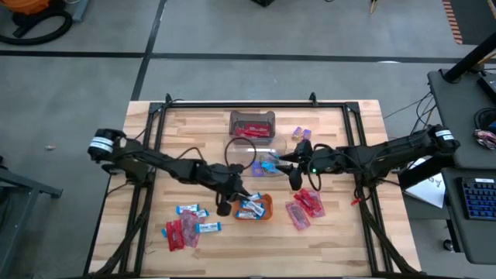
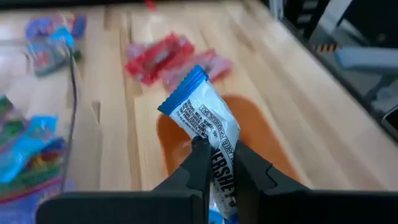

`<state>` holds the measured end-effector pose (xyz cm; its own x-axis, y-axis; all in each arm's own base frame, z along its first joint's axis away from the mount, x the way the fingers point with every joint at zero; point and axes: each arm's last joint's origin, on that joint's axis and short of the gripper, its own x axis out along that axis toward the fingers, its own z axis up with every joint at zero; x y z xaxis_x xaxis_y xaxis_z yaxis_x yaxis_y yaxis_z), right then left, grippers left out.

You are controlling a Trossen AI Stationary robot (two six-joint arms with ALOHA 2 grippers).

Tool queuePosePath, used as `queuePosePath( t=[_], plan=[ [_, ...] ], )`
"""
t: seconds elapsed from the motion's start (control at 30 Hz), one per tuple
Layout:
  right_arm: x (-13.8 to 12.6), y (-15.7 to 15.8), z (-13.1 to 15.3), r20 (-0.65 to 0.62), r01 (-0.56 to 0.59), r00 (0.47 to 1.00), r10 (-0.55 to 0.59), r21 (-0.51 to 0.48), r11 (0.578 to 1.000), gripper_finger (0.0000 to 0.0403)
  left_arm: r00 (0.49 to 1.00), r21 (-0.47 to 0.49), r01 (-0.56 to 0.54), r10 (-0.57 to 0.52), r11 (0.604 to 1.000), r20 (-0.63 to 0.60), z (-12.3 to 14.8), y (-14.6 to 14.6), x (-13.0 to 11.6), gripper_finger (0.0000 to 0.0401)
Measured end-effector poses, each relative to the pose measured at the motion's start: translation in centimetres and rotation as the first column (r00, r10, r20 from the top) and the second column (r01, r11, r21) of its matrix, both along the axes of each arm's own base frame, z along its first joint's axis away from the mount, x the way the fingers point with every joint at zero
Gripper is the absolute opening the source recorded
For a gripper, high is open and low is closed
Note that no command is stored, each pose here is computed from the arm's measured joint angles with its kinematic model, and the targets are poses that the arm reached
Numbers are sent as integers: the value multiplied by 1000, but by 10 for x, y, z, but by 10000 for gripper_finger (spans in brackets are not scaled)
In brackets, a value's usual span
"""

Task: Sort candy
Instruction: Put the white chocolate bar into the orange bin, then put the blue candy into the clear transparent bin

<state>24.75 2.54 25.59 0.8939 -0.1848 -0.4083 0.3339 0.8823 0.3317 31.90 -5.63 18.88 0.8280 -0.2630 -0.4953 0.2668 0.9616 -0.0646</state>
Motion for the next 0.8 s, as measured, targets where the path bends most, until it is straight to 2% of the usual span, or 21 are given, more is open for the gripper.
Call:
queuePosePath(
  t=[0.17,0.33,0.8],
  plan=[
    [-1,0,-1,-11,-1,1000,1,8,1000,199,995,-46,80,-82,996,-51,-4,-5,12,22],
    [-1,2,-1,-7,-10,1000,10,9,1000,199,989,-53,76,-82,996,-126,-3,-7,20,36],
    [-1,7,-1,-7,-29,1000,29,8,1000,199,984,-51,72,-79,996,-158,0,-6,21,127]
  ],
)
